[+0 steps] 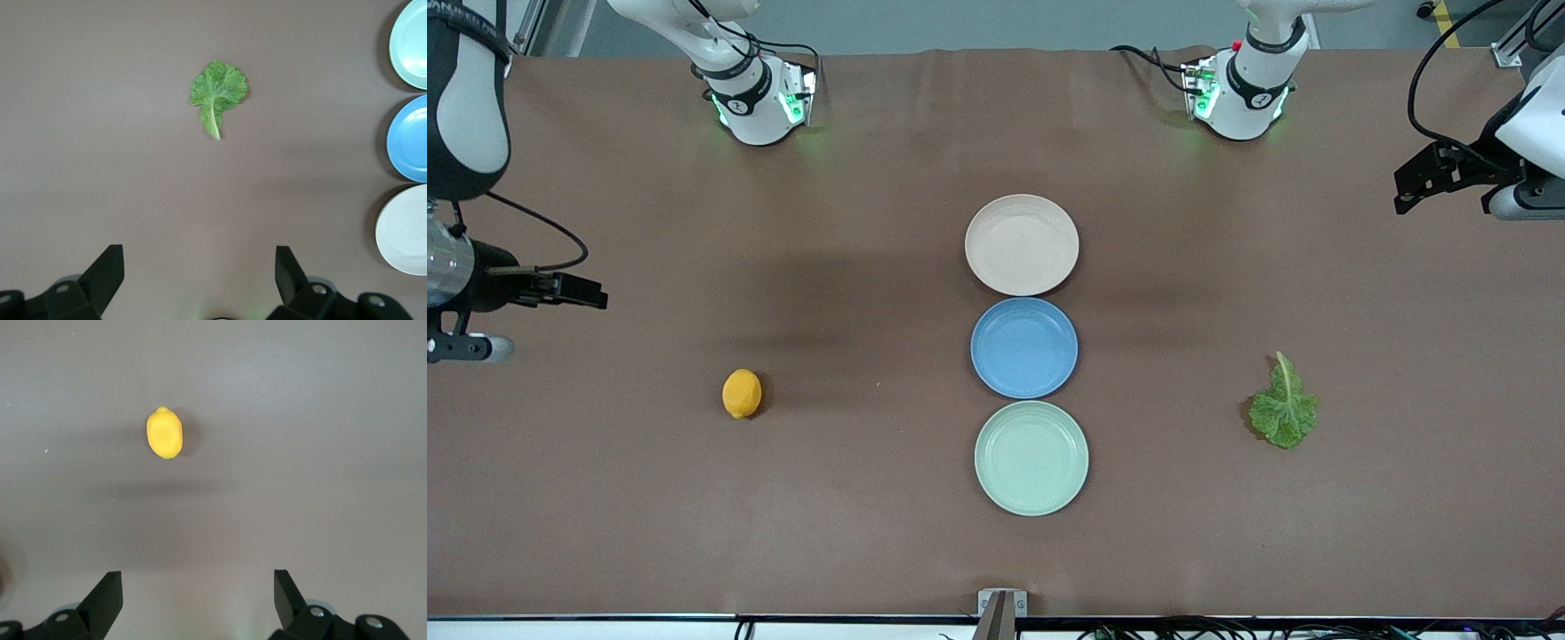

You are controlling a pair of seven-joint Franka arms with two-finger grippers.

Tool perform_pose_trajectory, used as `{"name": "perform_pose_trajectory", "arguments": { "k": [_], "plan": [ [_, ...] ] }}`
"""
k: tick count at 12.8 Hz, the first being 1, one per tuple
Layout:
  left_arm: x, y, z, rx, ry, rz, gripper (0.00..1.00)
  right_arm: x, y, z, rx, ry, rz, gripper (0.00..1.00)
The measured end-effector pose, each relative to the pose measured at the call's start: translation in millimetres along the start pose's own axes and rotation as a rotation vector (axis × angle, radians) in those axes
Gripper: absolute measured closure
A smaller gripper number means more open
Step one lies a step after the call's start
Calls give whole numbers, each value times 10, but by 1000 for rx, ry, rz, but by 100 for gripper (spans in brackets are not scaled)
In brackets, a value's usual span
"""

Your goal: Pick lemon and lettuce from plates

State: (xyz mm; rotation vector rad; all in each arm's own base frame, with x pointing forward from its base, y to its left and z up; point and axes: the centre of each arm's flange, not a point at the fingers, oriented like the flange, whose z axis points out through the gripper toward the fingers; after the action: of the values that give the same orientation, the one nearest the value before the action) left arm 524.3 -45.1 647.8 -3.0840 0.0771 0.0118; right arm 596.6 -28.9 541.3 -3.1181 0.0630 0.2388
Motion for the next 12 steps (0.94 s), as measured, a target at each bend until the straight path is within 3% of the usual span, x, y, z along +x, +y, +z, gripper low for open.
{"name": "perform_pose_trajectory", "arguments": {
  "k": [12],
  "plan": [
    [-70, 87, -94, 3, 13, 8, 0, -670, 11, -526, -1, 88, -7, 0]
  ]
}}
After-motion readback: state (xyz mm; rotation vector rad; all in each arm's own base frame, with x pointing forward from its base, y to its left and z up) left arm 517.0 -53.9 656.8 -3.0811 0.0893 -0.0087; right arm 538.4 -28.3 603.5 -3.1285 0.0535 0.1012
